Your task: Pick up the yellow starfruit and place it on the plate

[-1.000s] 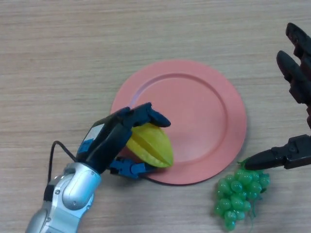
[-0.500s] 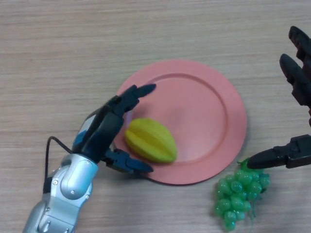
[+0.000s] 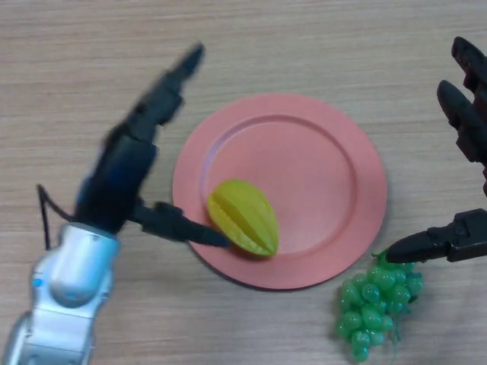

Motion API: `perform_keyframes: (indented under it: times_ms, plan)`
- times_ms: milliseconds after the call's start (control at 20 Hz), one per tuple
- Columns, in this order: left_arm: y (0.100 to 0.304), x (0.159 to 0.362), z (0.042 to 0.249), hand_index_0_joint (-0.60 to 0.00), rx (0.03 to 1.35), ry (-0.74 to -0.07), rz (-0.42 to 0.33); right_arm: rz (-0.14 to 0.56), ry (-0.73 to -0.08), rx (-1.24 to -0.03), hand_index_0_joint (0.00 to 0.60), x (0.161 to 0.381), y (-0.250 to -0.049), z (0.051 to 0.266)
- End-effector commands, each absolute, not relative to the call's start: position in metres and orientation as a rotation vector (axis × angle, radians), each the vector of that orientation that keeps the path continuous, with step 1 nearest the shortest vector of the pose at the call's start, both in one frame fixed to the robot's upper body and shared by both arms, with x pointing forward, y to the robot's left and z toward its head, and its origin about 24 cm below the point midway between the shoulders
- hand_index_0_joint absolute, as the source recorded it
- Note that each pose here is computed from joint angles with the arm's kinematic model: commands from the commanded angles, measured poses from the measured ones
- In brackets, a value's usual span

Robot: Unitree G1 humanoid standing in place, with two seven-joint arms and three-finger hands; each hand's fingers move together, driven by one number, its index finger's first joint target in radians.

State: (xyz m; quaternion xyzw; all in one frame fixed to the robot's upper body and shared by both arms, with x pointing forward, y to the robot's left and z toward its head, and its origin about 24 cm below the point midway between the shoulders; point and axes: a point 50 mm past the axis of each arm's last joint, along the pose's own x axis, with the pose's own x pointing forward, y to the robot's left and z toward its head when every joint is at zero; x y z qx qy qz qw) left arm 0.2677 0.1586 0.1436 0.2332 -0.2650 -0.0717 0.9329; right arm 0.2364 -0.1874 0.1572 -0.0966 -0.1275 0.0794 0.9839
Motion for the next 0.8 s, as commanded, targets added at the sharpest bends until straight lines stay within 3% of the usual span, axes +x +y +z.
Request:
perform_keyframes:
  times_ms: [50, 250, 350, 600, 800]
  plan:
    - [0.182, 0.252, 0.182, 0.000, 0.361, -0.706, -0.089, 0.147, -0.488, -0.257, 0.000, 0.226, -0.188, 0.191]
    - [0.199, 0.242, 0.192, 0.000, 0.263, -0.707, -0.069, 0.141, -0.481, -0.250, 0.000, 0.228, -0.184, 0.192]
    - [0.203, 0.240, 0.192, 0.000, 0.274, -0.696, -0.047, 0.139, -0.471, -0.242, 0.000, 0.228, -0.184, 0.195]
    - [0.205, 0.236, 0.198, 0.000, 0.267, -0.729, -0.040, 0.117, -0.484, -0.238, 0.000, 0.231, -0.186, 0.205]
    - [0.206, 0.228, 0.198, 0.000, 0.251, -0.714, -0.065, 0.124, -0.482, -0.250, 0.000, 0.230, -0.184, 0.203]
